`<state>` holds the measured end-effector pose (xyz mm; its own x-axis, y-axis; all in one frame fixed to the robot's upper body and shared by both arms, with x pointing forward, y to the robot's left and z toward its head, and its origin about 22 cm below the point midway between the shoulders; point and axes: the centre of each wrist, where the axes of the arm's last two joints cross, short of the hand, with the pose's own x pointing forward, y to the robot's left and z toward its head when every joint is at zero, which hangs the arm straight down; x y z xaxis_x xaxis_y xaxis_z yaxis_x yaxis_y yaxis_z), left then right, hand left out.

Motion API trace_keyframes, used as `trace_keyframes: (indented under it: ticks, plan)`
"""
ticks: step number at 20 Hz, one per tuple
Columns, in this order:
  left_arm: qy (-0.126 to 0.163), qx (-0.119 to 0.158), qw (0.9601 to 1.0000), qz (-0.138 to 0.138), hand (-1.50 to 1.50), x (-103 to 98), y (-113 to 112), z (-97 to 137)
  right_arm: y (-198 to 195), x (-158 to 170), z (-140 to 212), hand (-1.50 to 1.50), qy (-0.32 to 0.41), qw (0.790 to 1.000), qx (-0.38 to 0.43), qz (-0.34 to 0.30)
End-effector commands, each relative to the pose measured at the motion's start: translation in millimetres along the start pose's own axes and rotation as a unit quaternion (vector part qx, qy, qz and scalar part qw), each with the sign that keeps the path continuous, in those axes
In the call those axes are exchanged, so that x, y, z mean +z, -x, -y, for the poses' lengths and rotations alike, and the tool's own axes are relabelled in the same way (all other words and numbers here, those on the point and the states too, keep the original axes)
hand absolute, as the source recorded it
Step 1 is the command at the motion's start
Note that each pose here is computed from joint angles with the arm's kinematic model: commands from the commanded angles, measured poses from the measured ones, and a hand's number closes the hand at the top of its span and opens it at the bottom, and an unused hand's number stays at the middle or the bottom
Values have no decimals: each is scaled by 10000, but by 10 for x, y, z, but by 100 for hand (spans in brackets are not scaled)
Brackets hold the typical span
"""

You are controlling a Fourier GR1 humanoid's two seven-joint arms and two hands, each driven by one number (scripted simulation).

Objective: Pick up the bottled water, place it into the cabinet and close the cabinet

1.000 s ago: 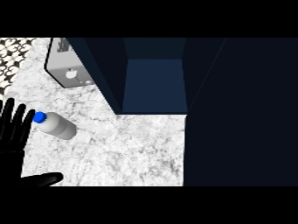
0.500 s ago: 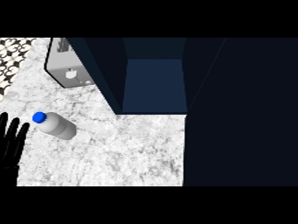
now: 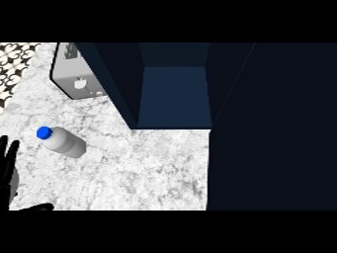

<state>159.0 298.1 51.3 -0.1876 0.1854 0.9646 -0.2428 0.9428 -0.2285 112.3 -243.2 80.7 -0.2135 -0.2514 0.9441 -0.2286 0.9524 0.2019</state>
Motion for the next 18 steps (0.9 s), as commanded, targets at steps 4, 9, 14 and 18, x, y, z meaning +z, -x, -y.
trace_keyframes:
  ticks: [4, 9, 14, 18]
  plan:
    - [-188, -252, 9995, 28, -150, -80, 111, -268, 74, 105, 38, -150, 39, 10000, 11, 22]
    - [-88, -369, 9992, -95, -150, -263, 226, -481, 103, 43, 24, -150, -10, 10000, 53, -4]
    - [-141, -557, 9982, -146, -150, -350, 384, -714, 265, 167, 89, -150, -83, 9999, -7, 94]
    - [-168, -495, 9980, -345, -150, -290, 651, -917, 39, 232, -23, -150, -54, 10000, 18, 21]
